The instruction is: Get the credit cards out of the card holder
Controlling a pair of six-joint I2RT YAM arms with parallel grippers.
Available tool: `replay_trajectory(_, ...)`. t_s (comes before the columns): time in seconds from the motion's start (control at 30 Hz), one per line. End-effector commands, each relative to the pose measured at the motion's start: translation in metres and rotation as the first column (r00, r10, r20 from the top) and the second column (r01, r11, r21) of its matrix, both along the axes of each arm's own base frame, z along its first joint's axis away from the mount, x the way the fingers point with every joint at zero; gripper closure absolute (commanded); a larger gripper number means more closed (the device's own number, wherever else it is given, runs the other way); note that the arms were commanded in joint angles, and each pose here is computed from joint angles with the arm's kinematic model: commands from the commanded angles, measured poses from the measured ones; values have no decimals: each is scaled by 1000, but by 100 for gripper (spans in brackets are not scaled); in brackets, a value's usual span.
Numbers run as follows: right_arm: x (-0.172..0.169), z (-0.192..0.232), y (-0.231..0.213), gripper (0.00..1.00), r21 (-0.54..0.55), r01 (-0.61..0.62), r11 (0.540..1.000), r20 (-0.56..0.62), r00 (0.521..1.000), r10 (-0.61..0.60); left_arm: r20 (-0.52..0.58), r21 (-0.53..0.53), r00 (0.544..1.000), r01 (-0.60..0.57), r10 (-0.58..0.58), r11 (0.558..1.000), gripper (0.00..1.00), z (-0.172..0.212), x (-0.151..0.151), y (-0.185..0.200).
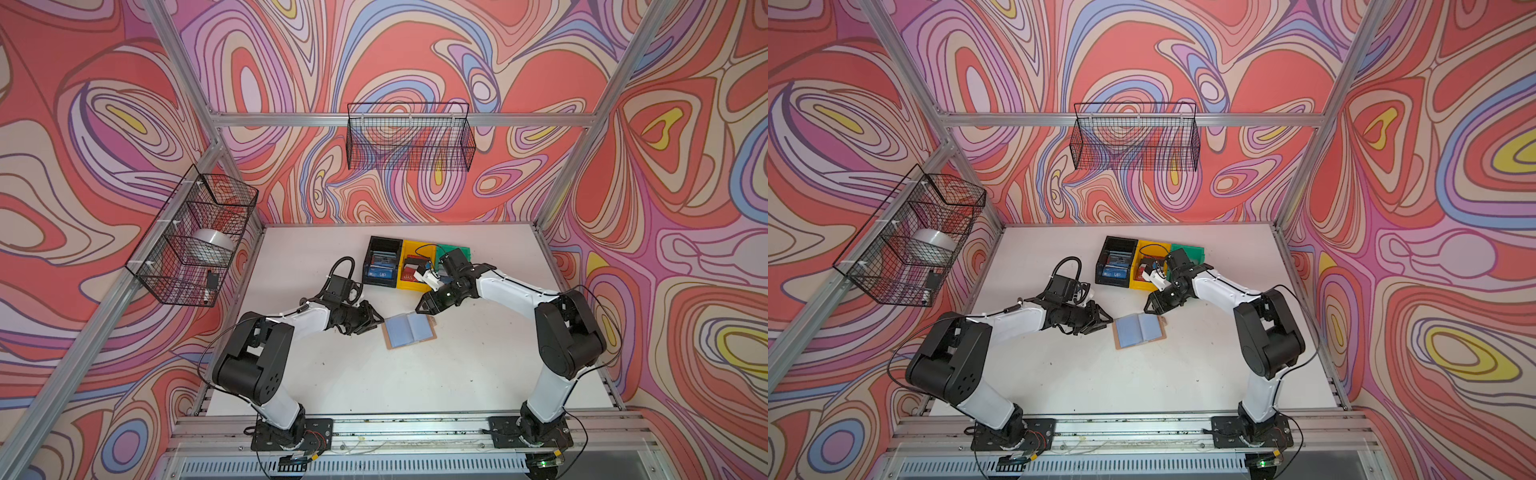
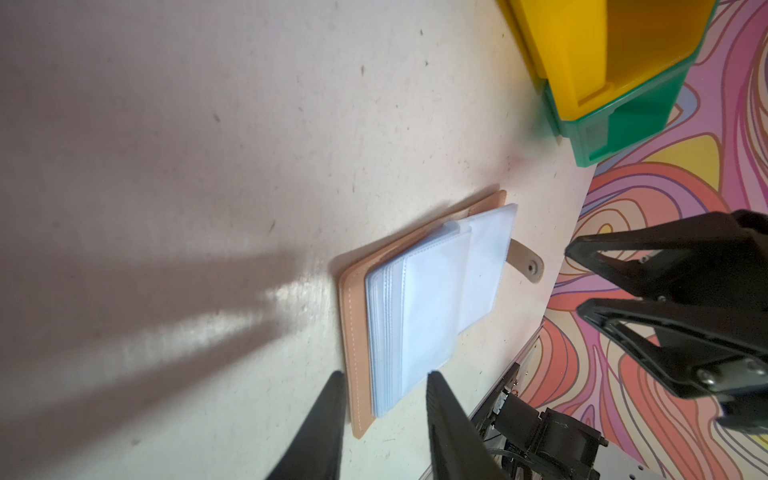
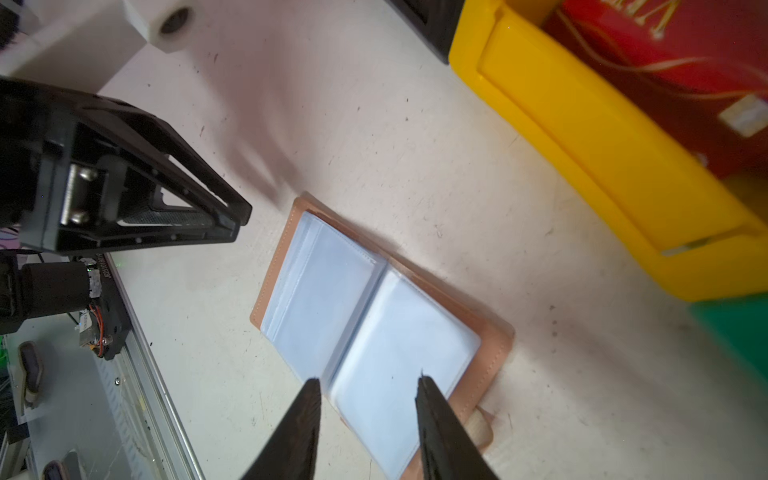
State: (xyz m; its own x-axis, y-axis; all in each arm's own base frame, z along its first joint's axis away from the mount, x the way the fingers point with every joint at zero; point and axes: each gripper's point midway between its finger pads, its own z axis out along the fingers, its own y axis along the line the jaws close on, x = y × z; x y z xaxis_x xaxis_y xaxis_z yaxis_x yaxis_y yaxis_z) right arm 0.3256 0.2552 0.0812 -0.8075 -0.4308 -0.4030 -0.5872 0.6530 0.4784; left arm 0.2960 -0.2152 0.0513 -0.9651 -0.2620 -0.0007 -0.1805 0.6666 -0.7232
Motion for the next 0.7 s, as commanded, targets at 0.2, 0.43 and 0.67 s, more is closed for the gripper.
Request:
replay_trajectory(0.2, -10, -15, 4, 59, 22, -15, 1000, -72, 997, 17, -6, -7, 1000, -15, 15, 1000, 61, -3, 7, -2)
replay_trajectory(0.43, -19, -26, 7, 58, 34, -29, 999, -143, 989, 34, -22, -13, 1000, -15, 15, 1000, 65, -7, 7, -3)
replay_trajectory(0.67, -9, -25, -6, 58, -45, 37, 998, -80, 996, -40, -45, -14, 999, -19, 18, 1000, 65, -15, 3, -3)
